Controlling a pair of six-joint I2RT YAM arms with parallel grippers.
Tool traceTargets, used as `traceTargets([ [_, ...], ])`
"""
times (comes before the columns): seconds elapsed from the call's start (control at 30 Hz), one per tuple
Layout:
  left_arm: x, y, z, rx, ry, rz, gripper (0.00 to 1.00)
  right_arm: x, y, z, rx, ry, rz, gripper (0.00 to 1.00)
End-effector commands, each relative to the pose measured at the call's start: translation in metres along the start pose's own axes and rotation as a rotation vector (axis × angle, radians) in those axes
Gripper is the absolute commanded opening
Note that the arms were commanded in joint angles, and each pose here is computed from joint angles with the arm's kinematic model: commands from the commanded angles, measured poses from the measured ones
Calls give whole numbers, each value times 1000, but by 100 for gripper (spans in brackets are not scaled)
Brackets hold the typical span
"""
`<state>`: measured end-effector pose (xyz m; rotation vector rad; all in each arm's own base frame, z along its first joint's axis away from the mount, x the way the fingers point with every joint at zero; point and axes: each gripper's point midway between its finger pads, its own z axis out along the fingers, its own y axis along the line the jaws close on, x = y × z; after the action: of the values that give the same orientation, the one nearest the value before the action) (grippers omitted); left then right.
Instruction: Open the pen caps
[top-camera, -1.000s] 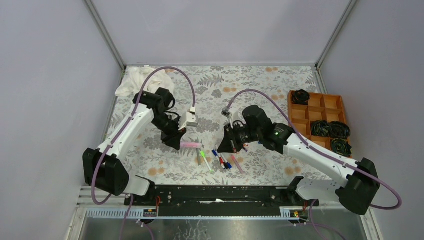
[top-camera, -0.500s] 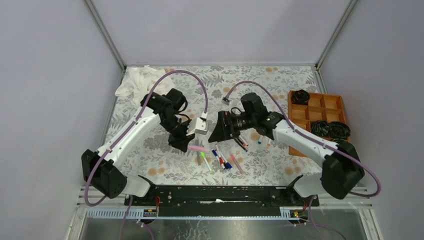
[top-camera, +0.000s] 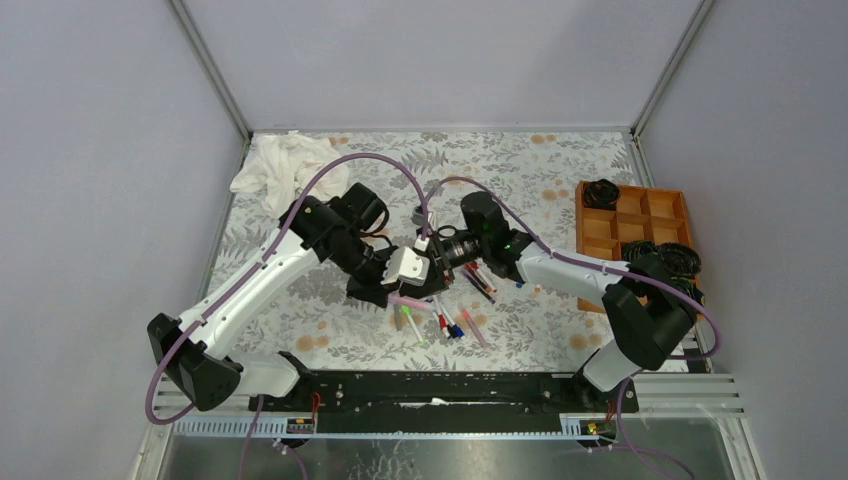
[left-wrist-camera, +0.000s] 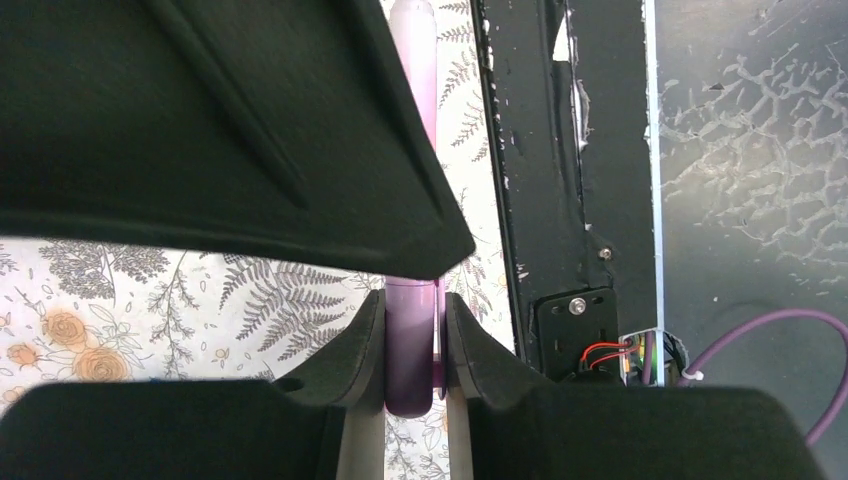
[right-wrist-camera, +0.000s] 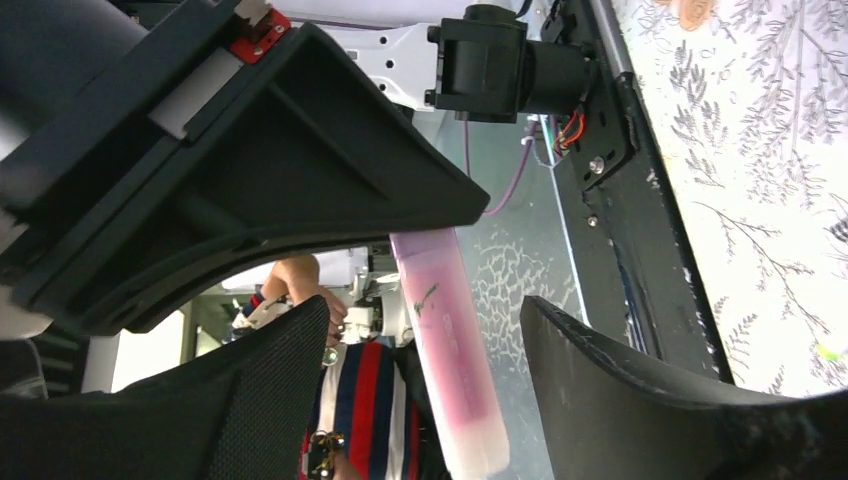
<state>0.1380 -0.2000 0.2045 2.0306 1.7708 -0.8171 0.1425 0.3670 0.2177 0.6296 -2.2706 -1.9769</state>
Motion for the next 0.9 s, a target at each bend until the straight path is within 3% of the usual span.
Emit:
traceTargets([
  [0.0,-14,13,-8,-76,-26,49,0,7,16,9,-108,61,0,75],
  [0.13,-17,14,-11,-102,-38,64,0,9,19,12,-144,76,35,67],
  [0.4,-19,14,-10,-109,-45,82,0,5,23,16,-182,85,77,38],
  [0.47,-19,14,-10,-111,-46,88,0,4,22,17,-182,90,82,26],
  [0.57,-17,13,-11,-116,-39,108,0,5,19,16,-173,96,104,0],
  [0.73,1,19,-14,-166,35,138,0,14,-2,10,-88,96,147,0],
  [0.87,40,35,-44,-257,116,142,0,31,-21,-17,56,56,151,0],
])
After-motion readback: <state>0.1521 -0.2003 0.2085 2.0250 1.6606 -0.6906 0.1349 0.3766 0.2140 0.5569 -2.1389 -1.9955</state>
